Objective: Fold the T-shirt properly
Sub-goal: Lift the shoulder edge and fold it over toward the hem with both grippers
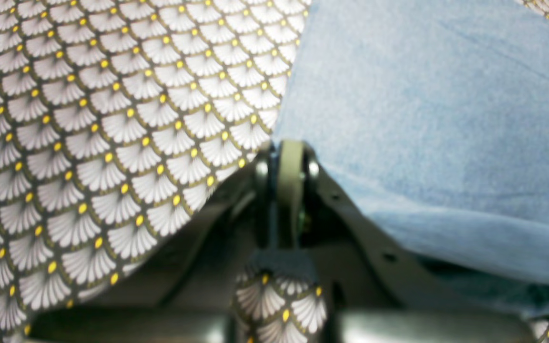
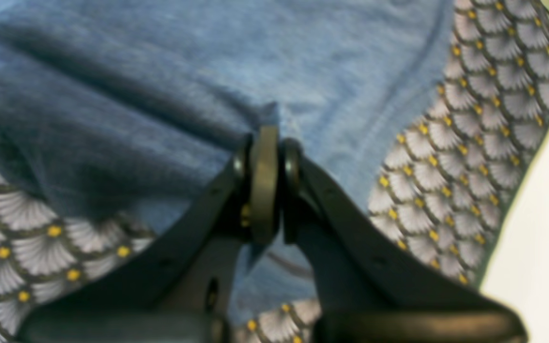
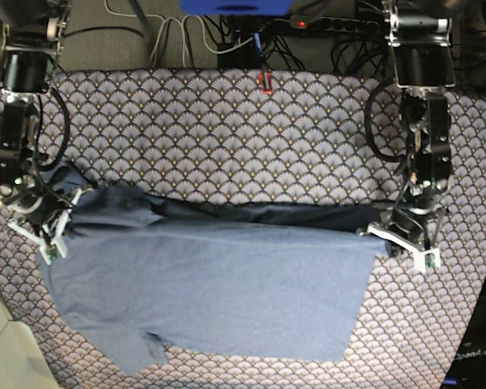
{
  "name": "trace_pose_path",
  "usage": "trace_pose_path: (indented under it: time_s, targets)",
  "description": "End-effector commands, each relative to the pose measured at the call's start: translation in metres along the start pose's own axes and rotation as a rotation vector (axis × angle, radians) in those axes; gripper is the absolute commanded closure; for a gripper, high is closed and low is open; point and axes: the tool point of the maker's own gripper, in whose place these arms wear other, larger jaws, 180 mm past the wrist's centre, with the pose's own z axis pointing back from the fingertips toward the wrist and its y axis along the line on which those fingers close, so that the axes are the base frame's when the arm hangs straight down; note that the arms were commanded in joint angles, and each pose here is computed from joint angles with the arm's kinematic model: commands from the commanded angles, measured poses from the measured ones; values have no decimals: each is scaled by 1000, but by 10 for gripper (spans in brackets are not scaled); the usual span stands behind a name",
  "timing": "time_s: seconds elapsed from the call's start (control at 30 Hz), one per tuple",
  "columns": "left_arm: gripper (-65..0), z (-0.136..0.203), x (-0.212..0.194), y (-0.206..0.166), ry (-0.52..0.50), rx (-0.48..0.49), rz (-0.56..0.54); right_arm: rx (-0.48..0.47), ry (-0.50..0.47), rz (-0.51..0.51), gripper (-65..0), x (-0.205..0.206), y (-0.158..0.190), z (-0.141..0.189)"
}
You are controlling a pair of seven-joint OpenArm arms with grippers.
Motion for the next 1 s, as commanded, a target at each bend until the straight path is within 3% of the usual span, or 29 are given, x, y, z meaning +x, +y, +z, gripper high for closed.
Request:
trace_pose_path:
  time_s: [0.0, 0.63, 0.97]
  targets:
    - [-3, 0, 24, -2, -64, -6, -15, -49, -65, 1, 0, 24, -22, 7]
    - [-3, -5, 45, -16, -100, -34, -29, -95, -155, -9, 0, 68, -45, 13]
    - [-3, -19, 44, -5, -76, 28, -104, -130, -178, 25, 0, 81, -51, -4]
